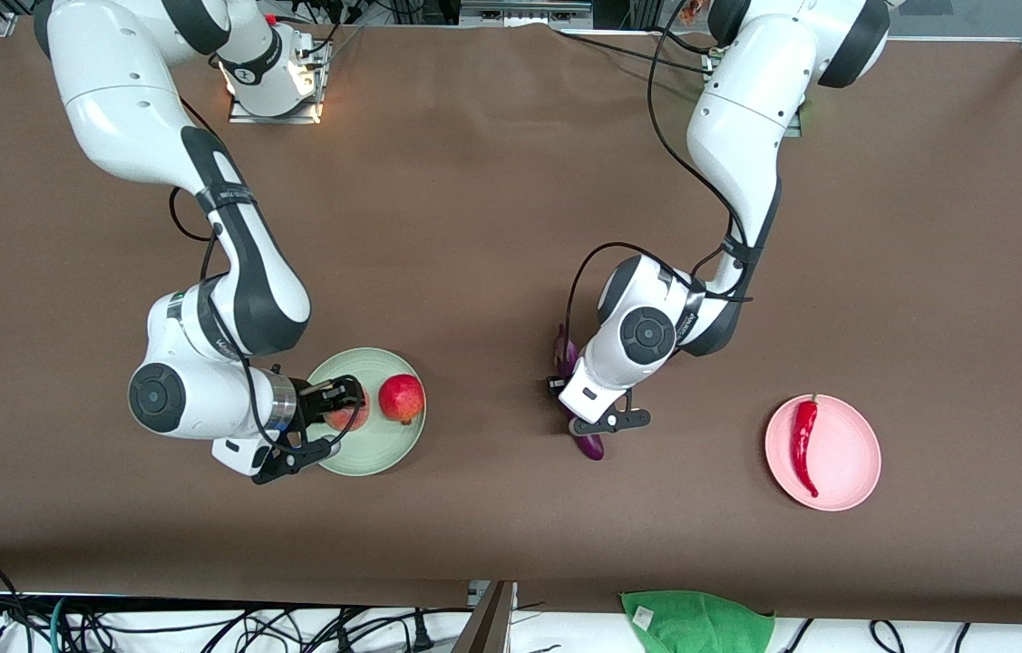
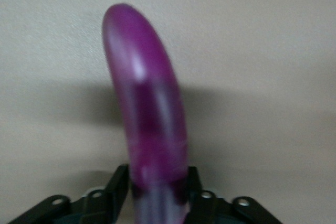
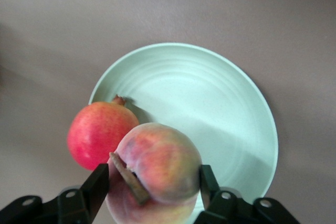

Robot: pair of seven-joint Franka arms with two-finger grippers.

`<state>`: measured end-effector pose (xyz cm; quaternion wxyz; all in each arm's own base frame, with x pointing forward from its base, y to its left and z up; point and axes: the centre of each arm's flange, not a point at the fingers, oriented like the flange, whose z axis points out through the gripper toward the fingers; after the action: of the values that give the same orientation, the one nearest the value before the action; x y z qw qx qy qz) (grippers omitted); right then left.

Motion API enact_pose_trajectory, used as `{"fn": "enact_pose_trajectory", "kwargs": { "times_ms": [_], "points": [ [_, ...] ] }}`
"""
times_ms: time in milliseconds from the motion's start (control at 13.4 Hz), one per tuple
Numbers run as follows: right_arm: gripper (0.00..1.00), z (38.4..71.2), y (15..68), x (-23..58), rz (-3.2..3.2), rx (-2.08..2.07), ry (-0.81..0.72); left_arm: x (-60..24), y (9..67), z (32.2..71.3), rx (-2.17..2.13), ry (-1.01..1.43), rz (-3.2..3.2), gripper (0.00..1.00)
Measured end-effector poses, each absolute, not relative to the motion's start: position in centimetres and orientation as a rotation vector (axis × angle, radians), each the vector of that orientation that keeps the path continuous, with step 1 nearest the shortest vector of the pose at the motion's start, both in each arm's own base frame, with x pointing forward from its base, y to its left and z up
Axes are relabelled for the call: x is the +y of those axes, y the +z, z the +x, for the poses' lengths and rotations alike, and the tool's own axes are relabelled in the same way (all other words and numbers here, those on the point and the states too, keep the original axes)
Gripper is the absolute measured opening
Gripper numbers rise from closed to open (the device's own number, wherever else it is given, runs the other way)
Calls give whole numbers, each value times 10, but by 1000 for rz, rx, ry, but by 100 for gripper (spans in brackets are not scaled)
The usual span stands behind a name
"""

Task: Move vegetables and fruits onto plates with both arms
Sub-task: 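Release the peach on the green plate while the left gripper carries the eggplant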

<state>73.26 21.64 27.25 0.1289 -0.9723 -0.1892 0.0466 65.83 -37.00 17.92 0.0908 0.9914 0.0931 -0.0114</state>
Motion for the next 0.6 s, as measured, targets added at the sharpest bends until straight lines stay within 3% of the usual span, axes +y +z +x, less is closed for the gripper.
{"fn": "enact_pose_trajectory", "kwargs": {
  "times_ms": [149, 598],
  "points": [
    [99, 729, 271, 221, -2820, -555, 160, -349, 186, 671, 296, -31, 2958, 38],
    [100, 715, 342, 230, -2825, -504, 276, -174, 261, 739, -68, -116, 2995, 36]
  ]
}}
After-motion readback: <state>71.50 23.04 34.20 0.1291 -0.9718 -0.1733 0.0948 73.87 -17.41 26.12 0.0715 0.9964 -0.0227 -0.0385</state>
